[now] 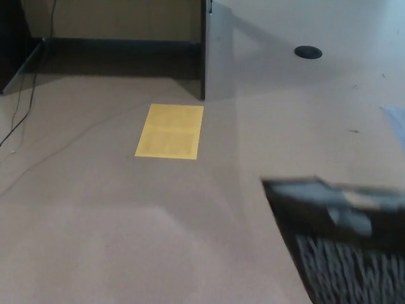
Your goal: A person is holding a plastic bag and the robot extends its left hand to grab the bag by hooking its thumb into the holes at the top and brings its hand down by its side. Then it extends its arm again to hand the plastic bag back to the person.
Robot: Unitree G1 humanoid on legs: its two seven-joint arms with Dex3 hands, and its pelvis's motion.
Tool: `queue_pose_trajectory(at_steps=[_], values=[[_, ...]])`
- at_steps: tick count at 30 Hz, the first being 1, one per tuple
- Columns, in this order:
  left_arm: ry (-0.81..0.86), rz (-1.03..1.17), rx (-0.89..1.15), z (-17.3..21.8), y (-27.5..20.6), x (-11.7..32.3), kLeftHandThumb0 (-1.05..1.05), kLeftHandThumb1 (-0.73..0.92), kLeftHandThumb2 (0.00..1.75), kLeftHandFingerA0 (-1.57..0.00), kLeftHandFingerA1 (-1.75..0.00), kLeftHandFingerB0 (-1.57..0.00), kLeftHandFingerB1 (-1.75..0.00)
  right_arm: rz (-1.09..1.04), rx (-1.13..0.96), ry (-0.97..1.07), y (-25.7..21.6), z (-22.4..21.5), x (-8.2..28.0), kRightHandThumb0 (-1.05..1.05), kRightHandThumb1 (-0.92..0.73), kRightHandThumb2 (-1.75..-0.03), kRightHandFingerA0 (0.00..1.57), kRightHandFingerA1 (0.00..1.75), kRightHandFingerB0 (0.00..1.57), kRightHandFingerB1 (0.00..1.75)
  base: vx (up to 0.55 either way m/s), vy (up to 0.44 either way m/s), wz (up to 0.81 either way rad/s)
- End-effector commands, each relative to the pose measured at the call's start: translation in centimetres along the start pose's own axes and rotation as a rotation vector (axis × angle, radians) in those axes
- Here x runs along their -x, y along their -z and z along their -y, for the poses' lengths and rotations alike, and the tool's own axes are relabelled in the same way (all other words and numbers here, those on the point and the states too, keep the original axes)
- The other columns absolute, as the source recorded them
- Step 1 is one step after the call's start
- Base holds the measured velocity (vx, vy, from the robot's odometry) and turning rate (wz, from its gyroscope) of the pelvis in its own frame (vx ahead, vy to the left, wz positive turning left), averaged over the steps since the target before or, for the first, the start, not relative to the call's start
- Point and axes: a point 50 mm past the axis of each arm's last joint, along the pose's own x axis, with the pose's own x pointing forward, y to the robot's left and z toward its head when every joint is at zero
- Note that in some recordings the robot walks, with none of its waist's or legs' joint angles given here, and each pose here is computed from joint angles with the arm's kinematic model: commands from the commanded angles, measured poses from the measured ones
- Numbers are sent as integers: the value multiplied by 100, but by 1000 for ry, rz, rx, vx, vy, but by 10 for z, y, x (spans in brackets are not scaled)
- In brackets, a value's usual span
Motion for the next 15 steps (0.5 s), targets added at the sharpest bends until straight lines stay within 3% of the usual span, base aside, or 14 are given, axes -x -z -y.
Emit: queue_pose_trajectory(at_steps=[1, 2, 5, 6, 7, 8, 9, 10, 13, 14, 15], values=[[-91, 191, 2, -7, -20, 7, -52, 50, 62, -9, -34, -11, -26, -35, 14, -15, 19, -6, 7, -36, -55, -93, 61, 64, 48, 56, 0, 0, 0], [-107, 231, 15, -8, -27, 7, -58, 39, 69, -5, -37, -9, -28, -39, 14, -16, 20, -7, 8, -41, -65, -62, 66, 47, 59, 41, 0, 0, 0], [-215, 502, 88, -22, -80, 8, -49, 35, 66, -5, -40, -8, -29, -43, 7, -9, 17, -5, 6, -38, -68, -60, 71, 46, 60, 40, 0, 0, 0], [-254, 570, 76, -27, -95, 9, -50, 45, 59, -9, -38, -11, -25, -44, 4, -9, 15, -5, 5, -38, -68, -60, 71, 46, 61, 41, 0, 0, 0], [-296, 661, 70, -32, -112, 17, -48, 32, 69, -2, -44, -5, -36, -52, 0, -23, 21, -11, 8, -37, -68, -60, 70, 46, 62, 41, 0, 0, 0], [-308, 689, 69, -33, -117, 21, -48, 32, 69, -2, -44, -5, -36, -56, -1, -29, 24, -14, 9, -37, -68, -60, 70, 46, 62, 41, 0, 0, 0], [-343, 738, 58, -37, -134, 25, -52, 48, 55, -12, -35, -9, -26, -61, -5, -35, 27, -17, 11, -42, -64, -63, 67, 48, 59, 42, 0, 0, 0], [-351, 794, 74, -42, -150, 27, -54, 35, 70, -6, -36, -7, -23, -61, 0, -32, 29, -17, 12, -42, -64, -63, 66, 47, 59, 42, 0, 0, 0], [-354, 945, 79, -58, -199, 34, -60, 37, 76, -1, -26, -2, -15, -53, 19, -20, 28, -13, 12, -44, -63, -64, 67, 48, 59, 42, 0, 0, 0], [-337, 1015, 56, -65, -221, 40, -65, 40, 75, 0, -8, -1, -2, -61, -7, -18, 29, -13, 12, -43, -63, -63, 69, 49, 59, 42, 0, 0, 0], [-334, 1060, 18, -72, -238, 45, -70, 42, 78, 0, -8, 0, 0, -67, -13, -19, 29, -14, 12, -44, -62, -63, 68, 48, 59, 42, 0, 0, 0]])
